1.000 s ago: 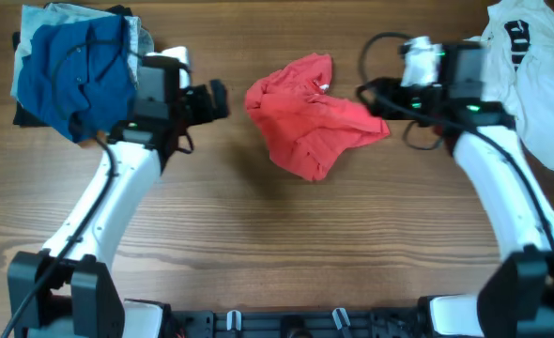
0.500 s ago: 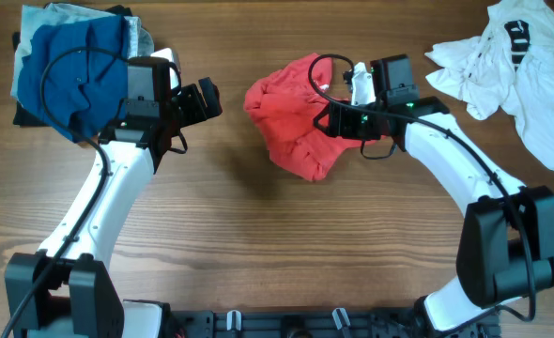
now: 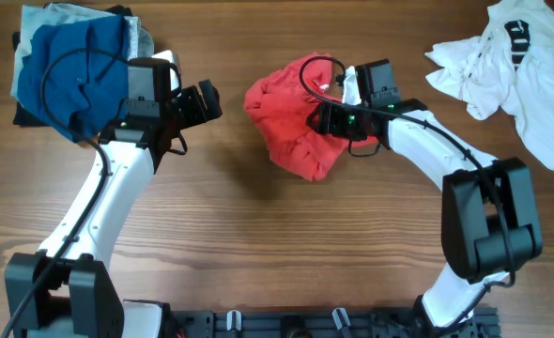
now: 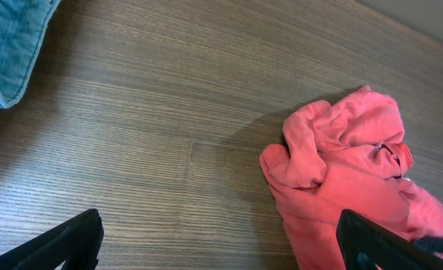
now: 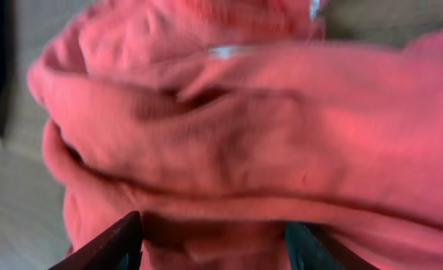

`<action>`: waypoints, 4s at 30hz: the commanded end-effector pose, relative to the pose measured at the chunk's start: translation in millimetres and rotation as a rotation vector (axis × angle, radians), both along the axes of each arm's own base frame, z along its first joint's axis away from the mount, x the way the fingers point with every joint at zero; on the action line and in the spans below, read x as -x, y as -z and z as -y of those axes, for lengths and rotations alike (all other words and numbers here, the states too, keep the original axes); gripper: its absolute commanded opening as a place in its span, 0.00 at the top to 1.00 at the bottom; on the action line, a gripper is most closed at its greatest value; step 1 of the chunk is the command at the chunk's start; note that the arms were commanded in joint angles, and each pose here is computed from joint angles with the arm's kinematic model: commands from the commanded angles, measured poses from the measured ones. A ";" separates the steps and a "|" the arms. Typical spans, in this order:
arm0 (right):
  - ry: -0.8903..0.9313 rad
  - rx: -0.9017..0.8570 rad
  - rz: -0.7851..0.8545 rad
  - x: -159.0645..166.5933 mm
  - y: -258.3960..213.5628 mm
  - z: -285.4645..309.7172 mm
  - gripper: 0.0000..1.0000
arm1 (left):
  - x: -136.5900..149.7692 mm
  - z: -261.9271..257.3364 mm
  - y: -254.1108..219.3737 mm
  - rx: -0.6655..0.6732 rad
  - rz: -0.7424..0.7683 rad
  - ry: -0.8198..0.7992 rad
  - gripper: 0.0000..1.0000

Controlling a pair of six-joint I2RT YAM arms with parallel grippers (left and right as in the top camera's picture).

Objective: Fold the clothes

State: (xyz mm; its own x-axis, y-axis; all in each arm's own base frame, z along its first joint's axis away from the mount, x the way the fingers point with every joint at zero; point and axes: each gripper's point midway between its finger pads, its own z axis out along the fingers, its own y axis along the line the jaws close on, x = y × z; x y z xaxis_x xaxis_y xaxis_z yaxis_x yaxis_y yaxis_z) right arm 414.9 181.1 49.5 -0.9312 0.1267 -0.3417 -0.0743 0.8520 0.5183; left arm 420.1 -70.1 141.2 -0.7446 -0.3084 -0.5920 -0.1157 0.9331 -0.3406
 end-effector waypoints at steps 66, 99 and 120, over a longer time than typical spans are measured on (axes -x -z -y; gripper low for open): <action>-0.268 0.181 -0.276 4.4 -43.7 -21.7 0.28 | 5.6 8.1 -32.7 -0.001 0.073 0.095 0.00; -0.344 0.410 -0.074 -25.4 -8.7 3.7 0.90 | 3.8 8.0 -21.4 -0.004 0.045 0.093 0.00; -0.145 0.211 -0.296 0.7 -1.0 11.2 0.38 | 3.1 8.1 -21.7 -0.004 0.048 0.093 0.00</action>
